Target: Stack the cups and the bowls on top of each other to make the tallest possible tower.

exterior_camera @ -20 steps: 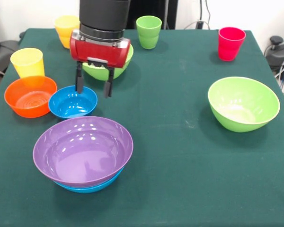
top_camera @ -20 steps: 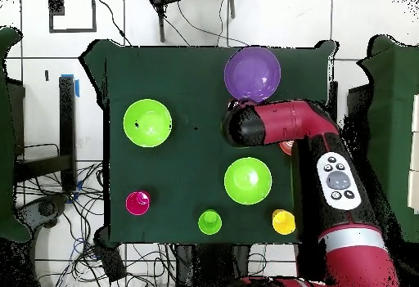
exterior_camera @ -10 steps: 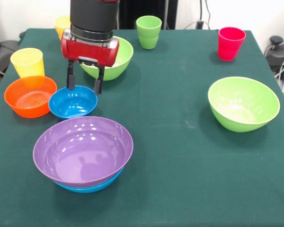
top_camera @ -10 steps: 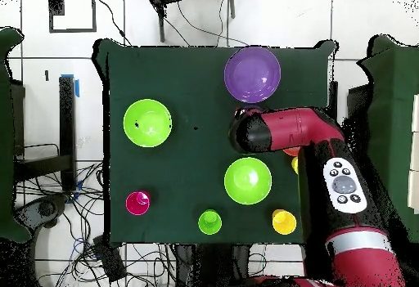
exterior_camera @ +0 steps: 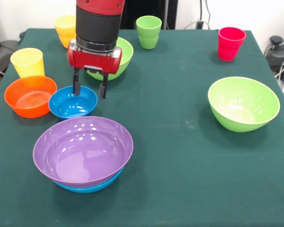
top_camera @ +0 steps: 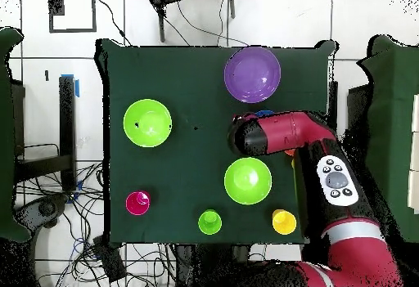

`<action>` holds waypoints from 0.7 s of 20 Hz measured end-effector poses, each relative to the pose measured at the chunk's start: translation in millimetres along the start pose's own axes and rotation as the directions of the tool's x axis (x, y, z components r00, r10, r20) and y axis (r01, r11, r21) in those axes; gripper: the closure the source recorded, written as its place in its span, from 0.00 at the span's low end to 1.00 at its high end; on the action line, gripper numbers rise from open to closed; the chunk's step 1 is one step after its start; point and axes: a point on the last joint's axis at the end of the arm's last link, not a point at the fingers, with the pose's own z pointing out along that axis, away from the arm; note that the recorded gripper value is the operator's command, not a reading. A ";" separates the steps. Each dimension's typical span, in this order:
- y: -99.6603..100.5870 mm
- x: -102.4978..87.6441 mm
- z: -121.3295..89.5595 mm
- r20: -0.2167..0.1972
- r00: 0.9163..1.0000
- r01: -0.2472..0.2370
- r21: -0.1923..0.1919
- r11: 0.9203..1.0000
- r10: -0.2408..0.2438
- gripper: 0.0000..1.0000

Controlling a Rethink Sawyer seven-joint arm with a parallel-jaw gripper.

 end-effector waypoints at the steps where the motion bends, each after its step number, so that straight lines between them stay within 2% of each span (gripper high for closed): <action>1: 1.8 3.3 4.3 -0.004 1.000 0.004 -0.004 1.000 -0.004 0.00; 7: 4.8 12.1 15.6 -0.020 1.000 0.004 -0.015 1.000 -0.004 0.00; 14: -1.0 23.7 28.6 -0.046 0.999 -0.013 -0.024 1.000 0.012 0.00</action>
